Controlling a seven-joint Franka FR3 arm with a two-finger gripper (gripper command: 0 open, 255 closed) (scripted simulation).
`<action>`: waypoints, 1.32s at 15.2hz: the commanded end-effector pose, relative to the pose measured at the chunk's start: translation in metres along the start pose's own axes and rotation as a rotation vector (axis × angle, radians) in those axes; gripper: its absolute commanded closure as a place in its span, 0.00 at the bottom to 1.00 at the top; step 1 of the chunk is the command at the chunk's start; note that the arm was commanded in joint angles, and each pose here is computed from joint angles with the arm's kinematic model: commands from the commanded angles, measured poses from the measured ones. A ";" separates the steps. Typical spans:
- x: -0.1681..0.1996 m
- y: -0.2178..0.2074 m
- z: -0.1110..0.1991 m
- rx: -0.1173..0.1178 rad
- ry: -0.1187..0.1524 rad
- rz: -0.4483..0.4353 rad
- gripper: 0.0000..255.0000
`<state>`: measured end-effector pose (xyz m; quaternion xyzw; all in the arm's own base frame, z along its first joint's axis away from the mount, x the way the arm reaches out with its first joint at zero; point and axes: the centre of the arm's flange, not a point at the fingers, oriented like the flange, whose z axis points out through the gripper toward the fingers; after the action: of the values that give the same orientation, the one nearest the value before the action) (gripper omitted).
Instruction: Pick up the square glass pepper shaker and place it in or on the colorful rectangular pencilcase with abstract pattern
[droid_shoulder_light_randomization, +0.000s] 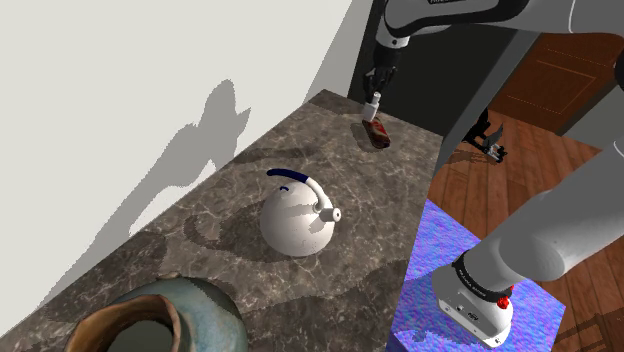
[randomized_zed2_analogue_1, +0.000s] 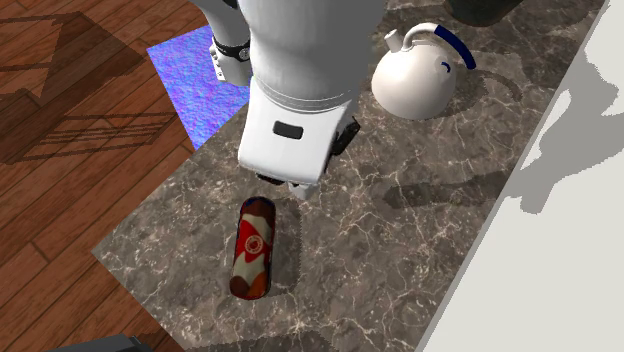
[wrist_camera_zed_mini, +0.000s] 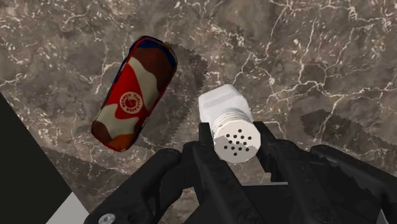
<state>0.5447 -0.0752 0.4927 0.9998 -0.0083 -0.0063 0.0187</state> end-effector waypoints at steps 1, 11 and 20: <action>0.006 0.027 -0.004 0.000 0.000 -0.001 1.00; 0.018 0.130 -0.012 0.000 0.000 -0.001 1.00; 0.019 0.128 0.035 0.000 0.000 -0.001 1.00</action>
<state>0.5604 -0.2040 0.4662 0.9998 -0.0077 -0.0067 0.0187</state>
